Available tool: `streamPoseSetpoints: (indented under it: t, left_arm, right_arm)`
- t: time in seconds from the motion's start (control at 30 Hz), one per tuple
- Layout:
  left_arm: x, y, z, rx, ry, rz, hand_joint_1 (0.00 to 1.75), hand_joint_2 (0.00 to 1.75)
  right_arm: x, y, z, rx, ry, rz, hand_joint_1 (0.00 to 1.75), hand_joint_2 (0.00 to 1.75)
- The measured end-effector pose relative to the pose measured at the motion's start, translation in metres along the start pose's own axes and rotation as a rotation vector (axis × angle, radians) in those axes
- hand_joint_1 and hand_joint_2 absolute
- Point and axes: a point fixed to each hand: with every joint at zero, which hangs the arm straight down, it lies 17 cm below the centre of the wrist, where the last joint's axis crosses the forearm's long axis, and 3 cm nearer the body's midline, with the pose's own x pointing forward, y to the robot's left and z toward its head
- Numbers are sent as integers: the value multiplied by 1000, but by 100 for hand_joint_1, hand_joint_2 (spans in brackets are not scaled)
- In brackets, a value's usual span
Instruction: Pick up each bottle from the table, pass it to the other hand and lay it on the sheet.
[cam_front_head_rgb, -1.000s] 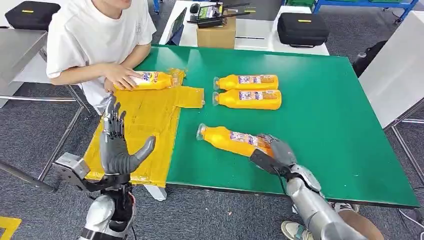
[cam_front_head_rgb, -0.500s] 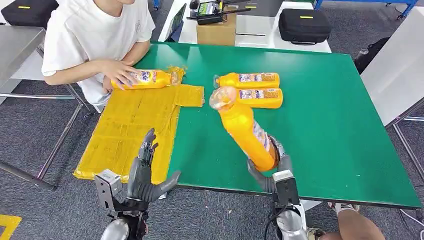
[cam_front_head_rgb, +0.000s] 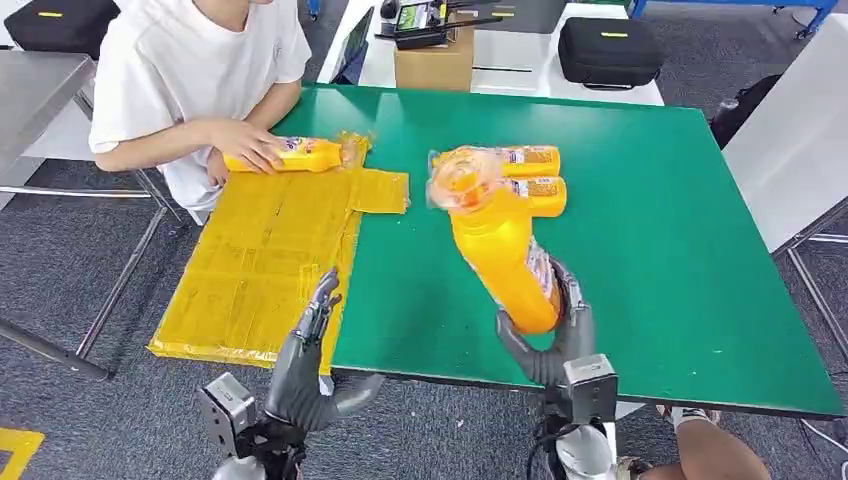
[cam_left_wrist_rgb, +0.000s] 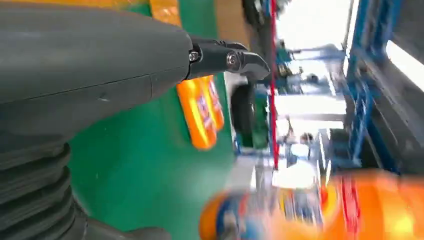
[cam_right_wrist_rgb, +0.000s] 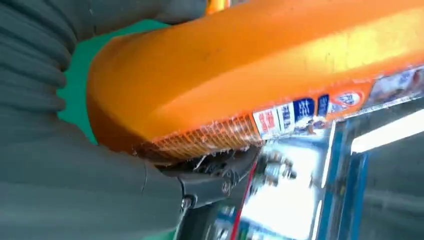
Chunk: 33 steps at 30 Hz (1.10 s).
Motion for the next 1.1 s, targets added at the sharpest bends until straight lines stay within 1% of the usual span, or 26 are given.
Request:
streamPoseSetpoints:
  t: [0.1,0.17,0.23,0.27,0.37,0.47,0.63,0.93,0.97,1.0,1.03,1.07,1.1]
  left_arm:
    - [3,-10,1,-41,-16,19,0,175]
    - [11,-20,0,-88,-38,81,0,175]
    - [19,-27,-7,-125,-61,140,0,175]
    - [23,-29,-11,-131,-68,163,0,175]
    - [32,-35,-23,-145,-83,224,0,175]
    - [39,-39,-31,-155,-97,262,0,175]
    - [38,-39,-32,-151,-91,305,0,175]
    - [37,-35,-33,-141,-90,316,0,175]
    - [37,-35,-33,-140,-90,319,23,175]
    - [37,-34,-33,-138,-91,326,162,175]
    - [37,-34,-33,-137,-92,326,175,175]
    - [37,-33,-33,-134,-91,332,175,175]
    - [37,-32,-33,-130,-87,340,175,175]
  right_arm:
    - [7,20,2,68,-29,6,175,175]
    - [14,44,4,145,-68,38,175,175]
    - [21,69,8,202,-118,80,175,175]
    - [24,81,11,219,-132,77,175,175]
    - [31,120,19,283,-159,69,175,175]
    - [35,148,29,339,-181,73,175,175]
    - [37,168,32,387,-199,69,175,175]
    - [33,173,33,410,-198,72,175,175]
    - [33,173,33,412,-197,71,175,175]
    - [33,174,33,414,-197,69,175,175]
    - [32,174,33,416,-196,67,175,175]
    - [32,175,33,419,-195,67,175,175]
    - [31,176,33,421,-193,67,117,175]
